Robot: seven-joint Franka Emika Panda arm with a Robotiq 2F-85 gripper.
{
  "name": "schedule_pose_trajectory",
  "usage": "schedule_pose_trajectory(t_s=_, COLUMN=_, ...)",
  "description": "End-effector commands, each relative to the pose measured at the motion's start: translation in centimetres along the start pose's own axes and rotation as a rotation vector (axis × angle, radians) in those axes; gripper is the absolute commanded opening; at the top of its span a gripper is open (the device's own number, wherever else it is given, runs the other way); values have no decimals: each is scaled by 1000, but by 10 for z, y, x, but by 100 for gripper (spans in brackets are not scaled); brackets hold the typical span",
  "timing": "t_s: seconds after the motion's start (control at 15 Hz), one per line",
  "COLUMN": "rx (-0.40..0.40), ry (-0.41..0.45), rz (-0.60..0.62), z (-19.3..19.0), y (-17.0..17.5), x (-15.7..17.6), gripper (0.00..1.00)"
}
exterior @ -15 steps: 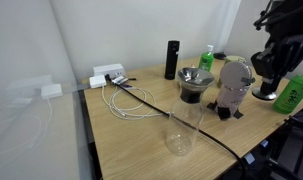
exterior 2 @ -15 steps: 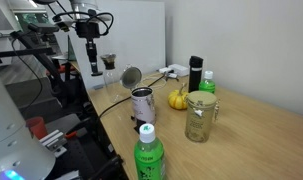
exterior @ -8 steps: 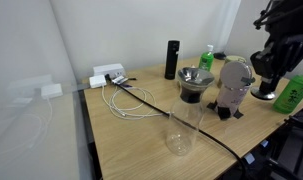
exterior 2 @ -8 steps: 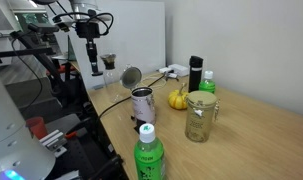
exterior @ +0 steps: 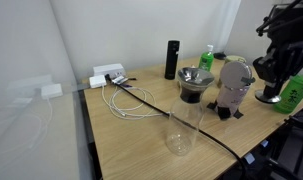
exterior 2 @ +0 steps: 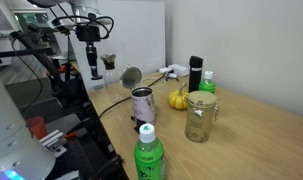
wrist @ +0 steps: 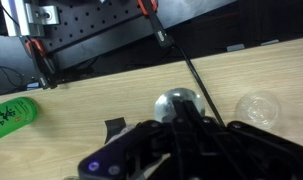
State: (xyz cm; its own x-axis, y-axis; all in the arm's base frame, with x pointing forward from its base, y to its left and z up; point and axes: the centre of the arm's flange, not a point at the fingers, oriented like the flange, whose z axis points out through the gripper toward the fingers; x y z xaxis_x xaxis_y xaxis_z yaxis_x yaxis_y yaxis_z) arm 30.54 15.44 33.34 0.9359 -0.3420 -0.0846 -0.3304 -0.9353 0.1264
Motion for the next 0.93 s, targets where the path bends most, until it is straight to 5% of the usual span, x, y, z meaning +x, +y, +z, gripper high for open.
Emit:
schedule_pose_trajectory(t_s=0.0, rx=51, ry=-12, rz=70, z=12, y=19, x=-6, gripper=1)
schedule_pose_trajectory(t_s=0.33, rx=115, ry=-23, rz=131, z=22, y=28, x=3, gripper=1)
schedule_pose_trajectory(t_s=0.87, rx=31, ry=-73, rz=36, z=60, y=22, x=0, gripper=1)
